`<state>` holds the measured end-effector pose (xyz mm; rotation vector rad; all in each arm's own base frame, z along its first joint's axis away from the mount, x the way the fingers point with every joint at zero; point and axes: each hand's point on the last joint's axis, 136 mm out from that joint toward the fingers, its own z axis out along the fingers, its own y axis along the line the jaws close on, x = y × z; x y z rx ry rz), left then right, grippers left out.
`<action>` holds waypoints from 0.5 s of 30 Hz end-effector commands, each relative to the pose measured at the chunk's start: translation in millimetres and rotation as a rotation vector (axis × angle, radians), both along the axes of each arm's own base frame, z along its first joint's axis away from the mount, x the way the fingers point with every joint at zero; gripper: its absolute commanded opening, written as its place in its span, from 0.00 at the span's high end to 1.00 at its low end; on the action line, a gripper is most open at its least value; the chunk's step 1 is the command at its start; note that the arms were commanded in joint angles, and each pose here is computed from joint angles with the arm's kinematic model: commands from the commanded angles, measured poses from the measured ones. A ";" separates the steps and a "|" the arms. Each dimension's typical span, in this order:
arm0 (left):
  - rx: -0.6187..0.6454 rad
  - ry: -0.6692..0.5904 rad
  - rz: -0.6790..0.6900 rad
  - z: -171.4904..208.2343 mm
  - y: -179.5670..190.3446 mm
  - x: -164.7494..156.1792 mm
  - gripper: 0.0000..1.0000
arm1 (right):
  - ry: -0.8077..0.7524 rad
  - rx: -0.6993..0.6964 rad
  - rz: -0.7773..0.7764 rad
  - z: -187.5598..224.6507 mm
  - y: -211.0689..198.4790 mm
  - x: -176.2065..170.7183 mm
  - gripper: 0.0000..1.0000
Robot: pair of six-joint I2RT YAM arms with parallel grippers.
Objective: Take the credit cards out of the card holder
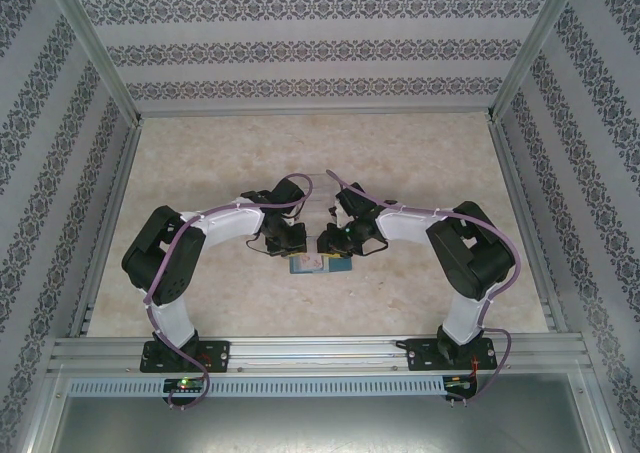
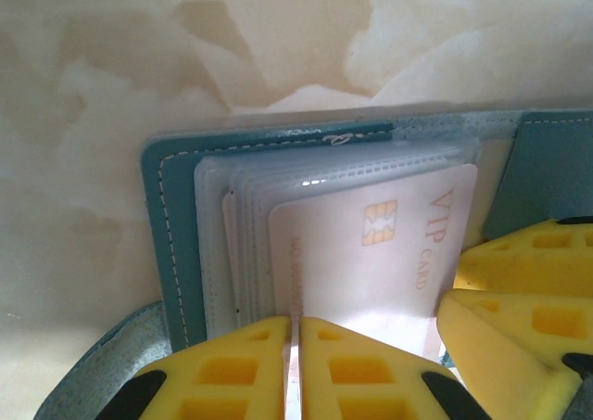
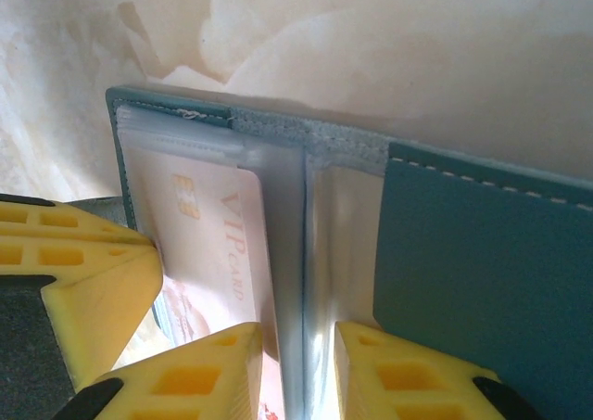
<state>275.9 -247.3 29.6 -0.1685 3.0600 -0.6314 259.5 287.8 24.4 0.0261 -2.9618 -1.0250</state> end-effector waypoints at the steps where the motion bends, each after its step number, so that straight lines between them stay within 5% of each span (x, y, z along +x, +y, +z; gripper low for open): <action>1: 0.037 0.045 -0.010 -11.6 8.0 -6.5 0.88 | -0.003 -0.034 0.013 -3.0 1.7 0.1 0.72; 15: 0.039 0.041 -0.011 -10.5 8.8 -7.1 0.88 | 0.008 -0.096 0.006 -9.7 -4.7 -2.6 0.79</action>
